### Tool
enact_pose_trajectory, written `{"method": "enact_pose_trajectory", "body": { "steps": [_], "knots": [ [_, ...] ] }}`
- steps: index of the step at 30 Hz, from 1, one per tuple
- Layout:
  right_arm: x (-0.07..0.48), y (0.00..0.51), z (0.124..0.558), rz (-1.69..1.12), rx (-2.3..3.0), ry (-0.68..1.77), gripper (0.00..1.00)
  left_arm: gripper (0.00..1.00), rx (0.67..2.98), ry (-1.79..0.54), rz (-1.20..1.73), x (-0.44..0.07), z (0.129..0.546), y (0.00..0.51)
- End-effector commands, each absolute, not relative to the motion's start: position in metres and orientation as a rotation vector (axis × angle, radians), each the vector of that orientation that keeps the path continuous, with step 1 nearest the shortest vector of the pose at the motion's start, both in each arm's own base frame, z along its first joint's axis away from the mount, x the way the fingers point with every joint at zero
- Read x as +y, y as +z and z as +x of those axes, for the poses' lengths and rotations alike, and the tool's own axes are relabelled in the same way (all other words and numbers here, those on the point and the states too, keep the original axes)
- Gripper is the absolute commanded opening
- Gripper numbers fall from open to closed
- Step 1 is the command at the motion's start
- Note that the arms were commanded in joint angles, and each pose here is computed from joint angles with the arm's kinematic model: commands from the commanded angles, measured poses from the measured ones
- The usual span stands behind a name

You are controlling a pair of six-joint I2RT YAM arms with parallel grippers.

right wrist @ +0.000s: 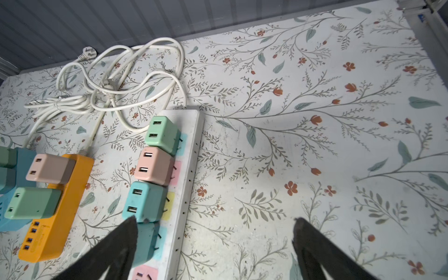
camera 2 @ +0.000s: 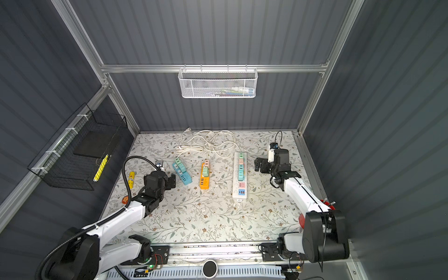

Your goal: Insert the plug

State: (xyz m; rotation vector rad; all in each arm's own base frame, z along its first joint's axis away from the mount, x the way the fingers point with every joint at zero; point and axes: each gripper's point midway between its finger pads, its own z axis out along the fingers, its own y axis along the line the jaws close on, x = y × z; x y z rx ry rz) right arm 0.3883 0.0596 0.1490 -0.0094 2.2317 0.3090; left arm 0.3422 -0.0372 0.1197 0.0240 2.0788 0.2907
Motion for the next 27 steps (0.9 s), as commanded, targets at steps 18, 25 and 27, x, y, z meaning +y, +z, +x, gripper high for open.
{"method": "enact_pose_trajectory", "body": {
  "steps": [18, 25, 27],
  "knots": [
    [0.022, 0.138, 0.390, -0.118, 1.963, 0.218, 0.99, 1.00, 1.928, 0.182, -0.046, -0.001, 0.409, 0.070],
    [0.014, 0.129, 0.391, -0.124, 1.865, 0.150, 0.99, 1.00, 1.973, 0.186, -0.071, 0.004, 0.414, 0.065],
    [0.005, 0.125, 0.390, -0.074, 1.874, 0.137, 0.99, 1.00, 1.967, 0.184, -0.071, 0.004, 0.415, 0.065]
  ]
}}
